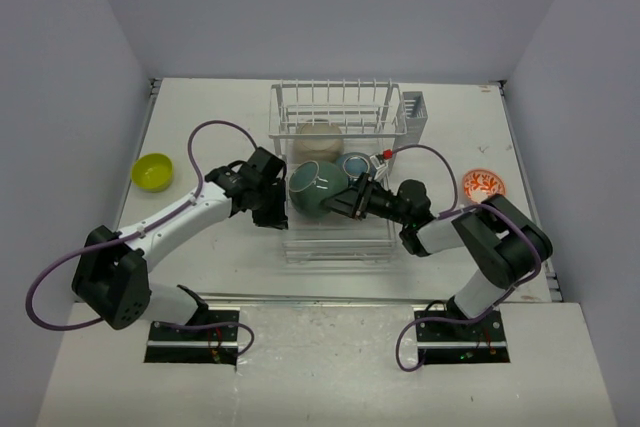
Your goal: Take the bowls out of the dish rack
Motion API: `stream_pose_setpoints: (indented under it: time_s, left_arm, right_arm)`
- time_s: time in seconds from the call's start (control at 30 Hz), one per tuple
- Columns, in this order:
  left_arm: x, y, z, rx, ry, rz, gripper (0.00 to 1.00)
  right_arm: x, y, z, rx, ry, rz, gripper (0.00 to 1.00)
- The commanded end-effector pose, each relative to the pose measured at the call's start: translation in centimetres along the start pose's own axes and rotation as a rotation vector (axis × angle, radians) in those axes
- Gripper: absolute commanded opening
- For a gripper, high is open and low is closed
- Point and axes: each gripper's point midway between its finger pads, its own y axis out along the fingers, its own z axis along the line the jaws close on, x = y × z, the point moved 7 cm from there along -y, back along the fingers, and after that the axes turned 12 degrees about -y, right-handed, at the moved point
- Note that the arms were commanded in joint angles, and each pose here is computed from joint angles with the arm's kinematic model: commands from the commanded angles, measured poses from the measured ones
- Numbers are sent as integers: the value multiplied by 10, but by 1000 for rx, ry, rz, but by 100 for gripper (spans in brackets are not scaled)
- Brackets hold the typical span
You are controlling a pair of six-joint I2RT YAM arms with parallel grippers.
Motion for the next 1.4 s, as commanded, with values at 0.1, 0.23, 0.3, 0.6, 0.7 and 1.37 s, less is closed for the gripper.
stream_pose_setpoints:
  time_s: [0.1, 0.23, 0.3, 0.6, 0.7, 1.37]
  left_arm:
    - [-23, 17, 4, -16, 43, 121, 0]
    - [-24, 17, 5, -13, 45, 127, 0]
    - [-24, 18, 5, -12, 45, 126, 0]
    - [-23, 18, 4, -13, 52, 131, 0]
    - [-22, 19, 3, -11, 55, 133, 0]
    - [-20, 23, 2, -7, 64, 141, 0]
  right_arm:
    - [11, -6, 7, 17, -70, -79, 44]
    - [13, -8, 2, 0, -62, -88, 44]
    - [15, -9, -1, -9, -55, -95, 43]
    - [28, -6, -3, 20, -56, -113, 43]
    - [30, -3, -5, 40, -45, -114, 43]
    - [53, 18, -7, 105, -42, -136, 41]
